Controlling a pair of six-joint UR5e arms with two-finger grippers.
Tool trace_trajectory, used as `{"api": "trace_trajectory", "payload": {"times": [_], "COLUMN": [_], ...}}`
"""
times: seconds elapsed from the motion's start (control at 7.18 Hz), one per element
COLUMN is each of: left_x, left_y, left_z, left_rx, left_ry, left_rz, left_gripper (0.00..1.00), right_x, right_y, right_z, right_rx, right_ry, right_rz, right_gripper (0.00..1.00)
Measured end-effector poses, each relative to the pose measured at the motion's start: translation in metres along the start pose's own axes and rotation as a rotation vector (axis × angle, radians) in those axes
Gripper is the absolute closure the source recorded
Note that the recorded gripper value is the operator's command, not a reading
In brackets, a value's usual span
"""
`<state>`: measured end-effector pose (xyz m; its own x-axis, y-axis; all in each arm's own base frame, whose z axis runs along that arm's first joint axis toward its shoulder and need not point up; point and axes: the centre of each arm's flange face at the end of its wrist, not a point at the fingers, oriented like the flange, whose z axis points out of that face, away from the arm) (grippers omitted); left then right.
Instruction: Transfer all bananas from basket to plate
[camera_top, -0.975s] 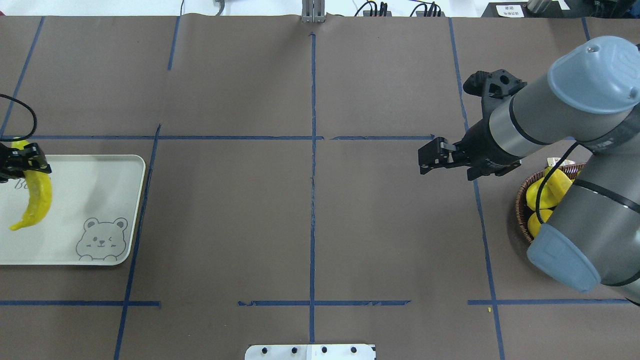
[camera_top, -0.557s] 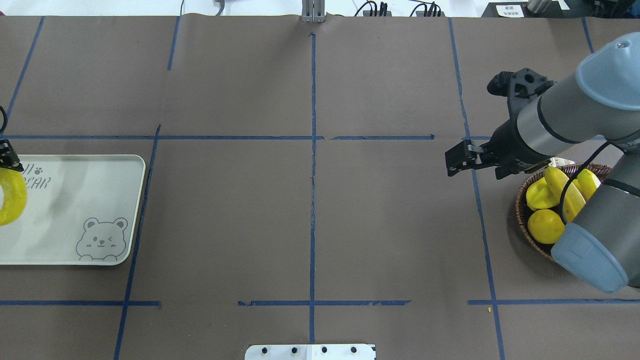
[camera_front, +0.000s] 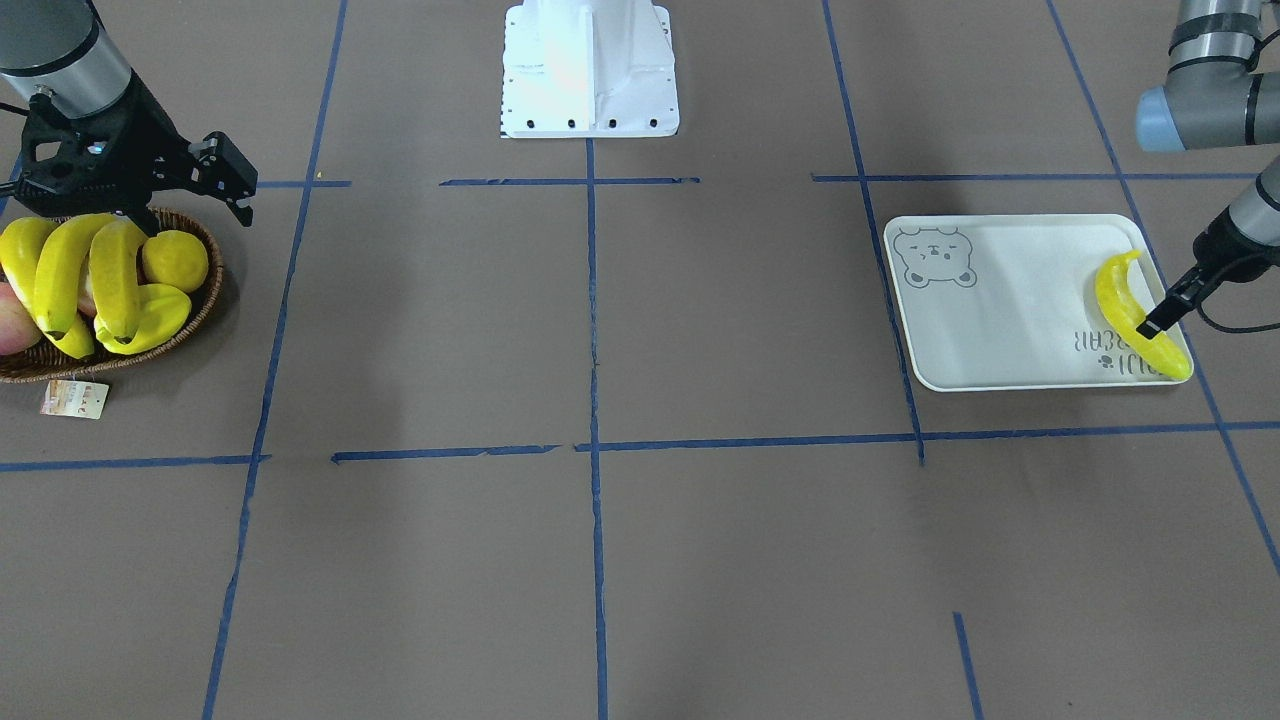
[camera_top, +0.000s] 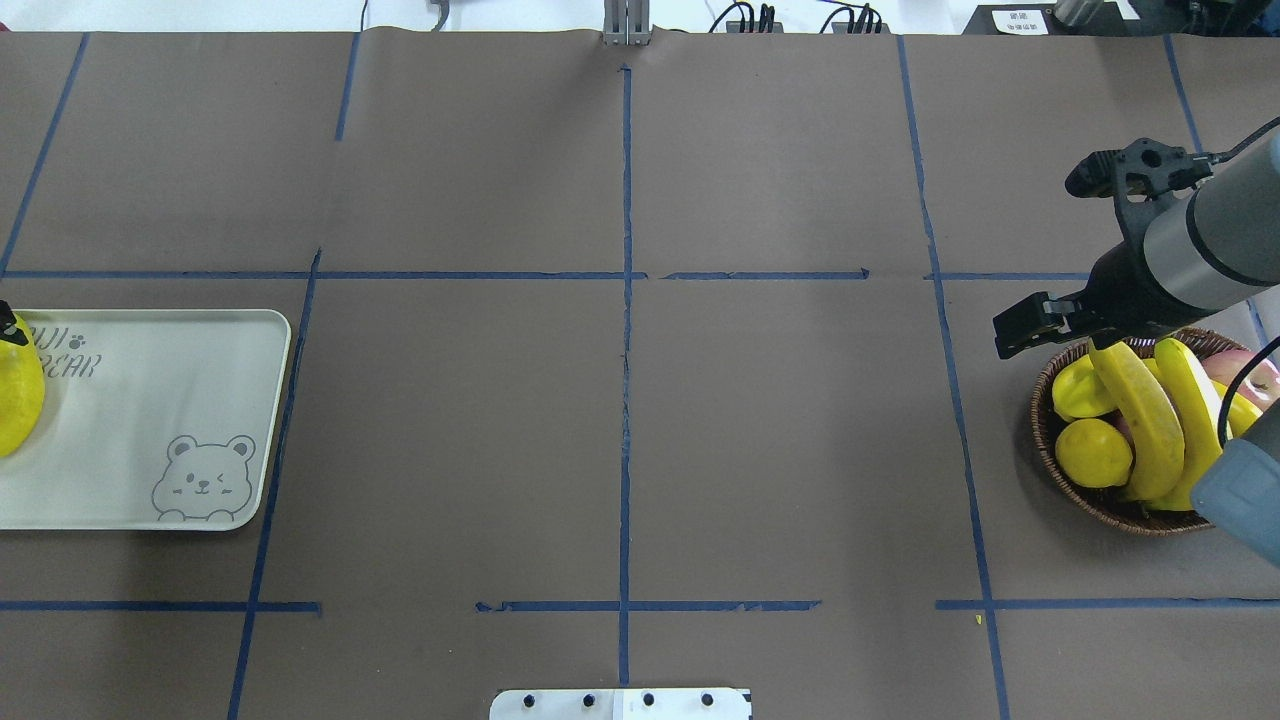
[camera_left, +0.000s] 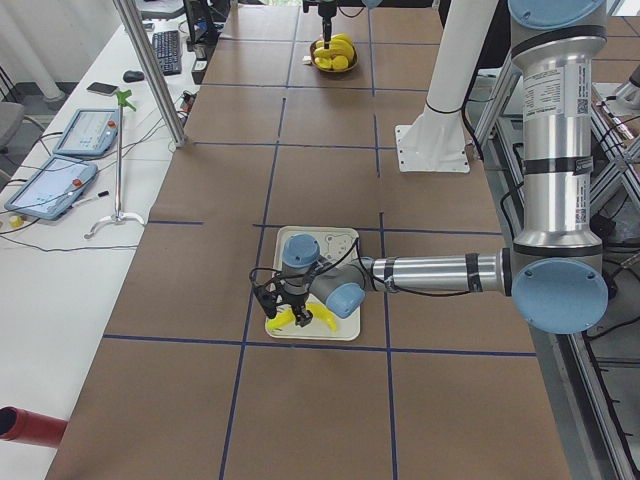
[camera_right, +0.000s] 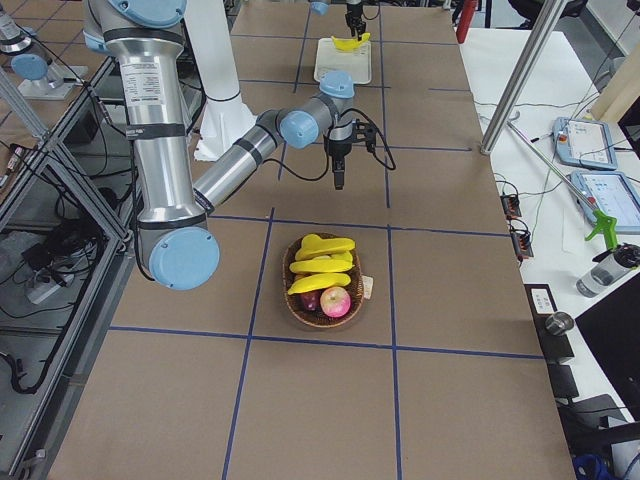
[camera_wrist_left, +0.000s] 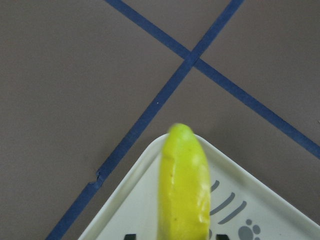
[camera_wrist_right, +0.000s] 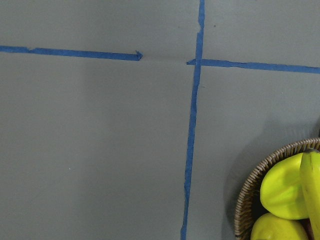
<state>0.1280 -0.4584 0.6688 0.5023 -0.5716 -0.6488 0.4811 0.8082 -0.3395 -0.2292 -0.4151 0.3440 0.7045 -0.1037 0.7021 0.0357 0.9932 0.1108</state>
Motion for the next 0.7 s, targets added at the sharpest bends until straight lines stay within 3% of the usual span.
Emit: {"api": "trace_trajectory", "payload": {"times": [0.28,0.42,0.7], "left_x": [0.027,0.047,0.066], "left_y": [-0.001,0.008,0.019], "left_z": [-0.052,-0.08,-0.104], "left_rx": [-0.055,-0.048,-0.037], "left_ry": [0.132,0.189,0.237], "left_rz": [0.029,0.067,0.108], "left_gripper": [0.0,0.0,0.0], "right_x": [0.041,0.065,0.107], "right_y": [0.01,0.022,0.049], "right_z": [-0.001,0.003,0.02], "right_rx": [-0.032,-0.05,-0.035], "right_ry": [0.01,0.024,0.019], "right_rz": [-0.047,-0.084,-0.096], "right_gripper": [0.0,0.01,0.06]}}
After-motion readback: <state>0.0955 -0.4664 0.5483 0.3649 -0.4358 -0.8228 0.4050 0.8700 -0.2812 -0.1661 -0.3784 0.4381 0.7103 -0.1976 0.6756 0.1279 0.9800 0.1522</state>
